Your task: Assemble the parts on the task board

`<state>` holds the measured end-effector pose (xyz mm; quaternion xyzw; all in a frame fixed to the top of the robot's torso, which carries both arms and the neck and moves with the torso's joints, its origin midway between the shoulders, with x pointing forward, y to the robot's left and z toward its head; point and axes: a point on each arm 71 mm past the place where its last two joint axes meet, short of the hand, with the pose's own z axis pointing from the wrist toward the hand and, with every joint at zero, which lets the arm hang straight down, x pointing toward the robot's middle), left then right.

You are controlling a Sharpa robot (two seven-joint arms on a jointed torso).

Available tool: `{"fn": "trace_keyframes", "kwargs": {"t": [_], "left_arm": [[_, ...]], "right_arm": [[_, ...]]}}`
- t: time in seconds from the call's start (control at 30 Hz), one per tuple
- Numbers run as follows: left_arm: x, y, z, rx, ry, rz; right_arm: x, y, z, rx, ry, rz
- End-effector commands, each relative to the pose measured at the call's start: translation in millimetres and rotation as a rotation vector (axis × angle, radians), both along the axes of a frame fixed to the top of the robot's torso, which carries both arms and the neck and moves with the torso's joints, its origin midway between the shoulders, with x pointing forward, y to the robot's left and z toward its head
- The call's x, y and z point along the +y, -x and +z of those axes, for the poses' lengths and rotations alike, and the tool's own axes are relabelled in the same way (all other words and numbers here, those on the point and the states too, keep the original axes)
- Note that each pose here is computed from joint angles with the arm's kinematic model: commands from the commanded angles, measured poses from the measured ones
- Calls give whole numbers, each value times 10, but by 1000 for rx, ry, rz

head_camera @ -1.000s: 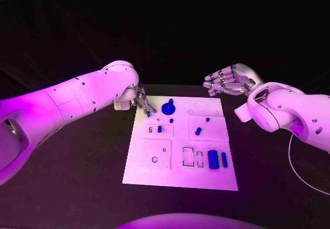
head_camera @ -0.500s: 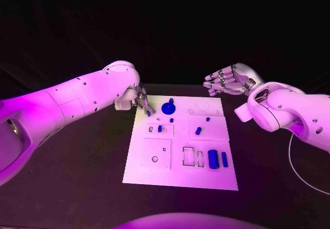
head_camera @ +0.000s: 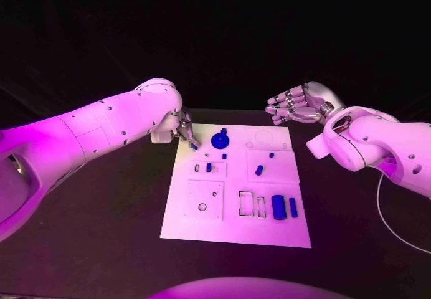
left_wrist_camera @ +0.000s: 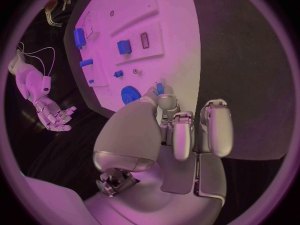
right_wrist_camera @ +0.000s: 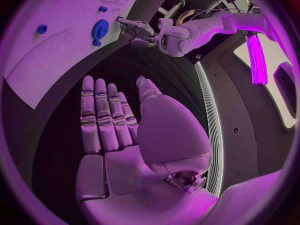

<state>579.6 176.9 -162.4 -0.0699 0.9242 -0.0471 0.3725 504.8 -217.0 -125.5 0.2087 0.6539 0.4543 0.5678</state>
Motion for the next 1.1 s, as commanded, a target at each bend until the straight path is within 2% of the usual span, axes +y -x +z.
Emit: {"fn": "trace_keyframes", "kwargs": {"t": [0.03,0.2,0.47,0.7,0.87,1.1], "left_arm": [[-5,16,11,-15,64,23],[39,86,29,-7,113,39],[102,292,76,-10,184,39],[105,523,73,-86,219,-11],[116,625,21,-121,237,-38],[121,715,-94,-106,235,-66]], "right_arm": [[12,5,-3,-2,8,17],[1,5,-5,0,9,14],[-8,5,-10,3,9,14],[-22,9,-32,10,7,13],[-27,13,-49,16,6,13],[-25,18,-63,20,5,15]]}}
